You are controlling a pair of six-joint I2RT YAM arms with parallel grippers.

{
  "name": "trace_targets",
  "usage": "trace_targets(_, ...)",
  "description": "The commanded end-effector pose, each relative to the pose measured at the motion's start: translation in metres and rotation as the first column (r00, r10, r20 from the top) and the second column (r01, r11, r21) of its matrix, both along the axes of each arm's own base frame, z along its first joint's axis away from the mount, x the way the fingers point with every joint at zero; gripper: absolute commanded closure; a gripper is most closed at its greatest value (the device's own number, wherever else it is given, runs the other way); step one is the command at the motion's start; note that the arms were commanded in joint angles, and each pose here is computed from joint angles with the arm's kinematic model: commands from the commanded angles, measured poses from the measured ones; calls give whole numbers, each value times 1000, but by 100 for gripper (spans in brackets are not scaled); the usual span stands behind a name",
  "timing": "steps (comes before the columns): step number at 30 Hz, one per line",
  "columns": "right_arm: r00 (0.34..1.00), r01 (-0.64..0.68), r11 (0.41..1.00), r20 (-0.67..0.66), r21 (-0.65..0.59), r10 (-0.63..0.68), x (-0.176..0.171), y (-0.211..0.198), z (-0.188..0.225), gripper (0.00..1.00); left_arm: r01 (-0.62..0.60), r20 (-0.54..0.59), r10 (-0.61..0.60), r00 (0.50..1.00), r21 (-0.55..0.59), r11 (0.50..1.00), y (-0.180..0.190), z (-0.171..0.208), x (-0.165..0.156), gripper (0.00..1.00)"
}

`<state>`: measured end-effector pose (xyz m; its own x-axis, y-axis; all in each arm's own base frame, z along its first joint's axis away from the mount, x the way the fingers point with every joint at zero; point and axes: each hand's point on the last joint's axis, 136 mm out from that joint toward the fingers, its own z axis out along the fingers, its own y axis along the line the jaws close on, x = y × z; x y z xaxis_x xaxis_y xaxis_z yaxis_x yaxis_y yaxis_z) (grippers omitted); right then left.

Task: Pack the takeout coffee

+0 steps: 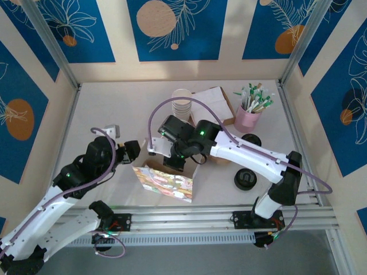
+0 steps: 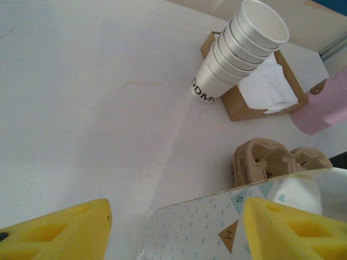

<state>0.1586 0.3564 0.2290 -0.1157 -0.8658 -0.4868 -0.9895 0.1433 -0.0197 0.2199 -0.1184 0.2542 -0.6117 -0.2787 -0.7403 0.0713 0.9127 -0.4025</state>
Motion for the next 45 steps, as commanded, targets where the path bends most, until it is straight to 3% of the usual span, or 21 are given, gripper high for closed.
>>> trace_targets(1, 999, -10, 1000, 34, -23, 11, 1, 3, -4, 100, -47, -27, 46, 999, -15, 999, 6, -10, 0, 36)
trace_targets(7, 1000, 12, 996, 28, -83, -10, 7, 0, -23, 100, -31, -33, 29, 999, -47, 998, 1, -14, -1, 36)
trace_targets(32, 998, 41, 994, -51, -103, -47, -2, -4, -51, 100, -60, -51, 57, 997, -57, 997, 7, -21, -4, 36)
trace_targets(39, 996, 47, 997, -78, -61, -52, 2, 16, -58, 100, -180, 0, 181, 984, -54, 982, 38, -15, -11, 38)
trace_targets(45, 994, 50, 996, -92, -69, -57, 6, 26, -72, 100, -210, 8, 211, 977, -76, 975, 47, -17, -18, 39)
